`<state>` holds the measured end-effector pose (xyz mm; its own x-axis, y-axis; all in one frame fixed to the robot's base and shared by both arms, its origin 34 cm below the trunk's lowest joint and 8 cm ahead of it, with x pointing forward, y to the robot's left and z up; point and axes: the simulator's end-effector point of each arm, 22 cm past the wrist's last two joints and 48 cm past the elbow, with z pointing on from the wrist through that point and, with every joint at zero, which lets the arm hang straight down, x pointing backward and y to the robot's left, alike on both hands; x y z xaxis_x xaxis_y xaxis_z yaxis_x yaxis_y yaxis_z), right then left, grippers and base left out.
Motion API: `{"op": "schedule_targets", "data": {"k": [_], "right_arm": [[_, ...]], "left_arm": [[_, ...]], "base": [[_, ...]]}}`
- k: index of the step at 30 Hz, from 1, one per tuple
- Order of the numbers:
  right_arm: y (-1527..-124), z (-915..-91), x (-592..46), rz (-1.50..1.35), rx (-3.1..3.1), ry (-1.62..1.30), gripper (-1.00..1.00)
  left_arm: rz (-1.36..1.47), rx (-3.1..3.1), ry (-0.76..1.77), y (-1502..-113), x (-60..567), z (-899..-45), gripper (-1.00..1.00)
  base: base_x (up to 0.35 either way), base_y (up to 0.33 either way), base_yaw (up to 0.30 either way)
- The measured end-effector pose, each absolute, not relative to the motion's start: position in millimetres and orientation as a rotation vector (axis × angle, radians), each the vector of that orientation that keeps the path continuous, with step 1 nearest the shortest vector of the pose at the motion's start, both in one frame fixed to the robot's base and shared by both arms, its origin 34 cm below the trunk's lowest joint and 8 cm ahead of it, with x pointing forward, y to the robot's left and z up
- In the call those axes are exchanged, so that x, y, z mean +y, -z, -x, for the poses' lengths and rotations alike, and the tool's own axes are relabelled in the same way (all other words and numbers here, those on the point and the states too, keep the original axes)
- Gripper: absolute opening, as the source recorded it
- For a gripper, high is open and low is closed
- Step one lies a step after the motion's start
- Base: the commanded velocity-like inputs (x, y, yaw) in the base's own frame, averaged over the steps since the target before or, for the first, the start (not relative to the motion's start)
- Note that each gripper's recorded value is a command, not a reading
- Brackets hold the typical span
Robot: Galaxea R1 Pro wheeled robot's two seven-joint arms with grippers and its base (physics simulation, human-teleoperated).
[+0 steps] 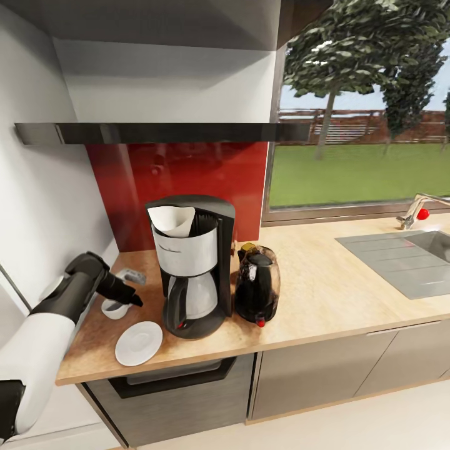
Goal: Set up a coffee station on the kitchen countertop: keep the coffee maker on the countertop, move the bottle of coffee from the kitchen shelf to the counter next to the coffee maker, place a paper coffee filter on top of the coffee maker, put the saucer next to the coffee maker with the coffee cup on the saucer, and place the electric kettle next to the coffee maker.
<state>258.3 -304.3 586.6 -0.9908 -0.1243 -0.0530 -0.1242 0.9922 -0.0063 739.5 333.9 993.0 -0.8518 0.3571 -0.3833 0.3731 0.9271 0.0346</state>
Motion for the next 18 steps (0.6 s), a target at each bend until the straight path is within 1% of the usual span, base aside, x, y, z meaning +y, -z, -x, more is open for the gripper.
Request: {"op": "schedule_targets", "data": {"k": [18], "right_arm": [[-586.6,-258.4,-304.2,0.191,3.082,0.005,1.0]], "left_arm": [[-0.554,2.708,0.054,-981.7,335.3,-732.4,1.0]], "base": [[0.0,0.0,0.0]]}}
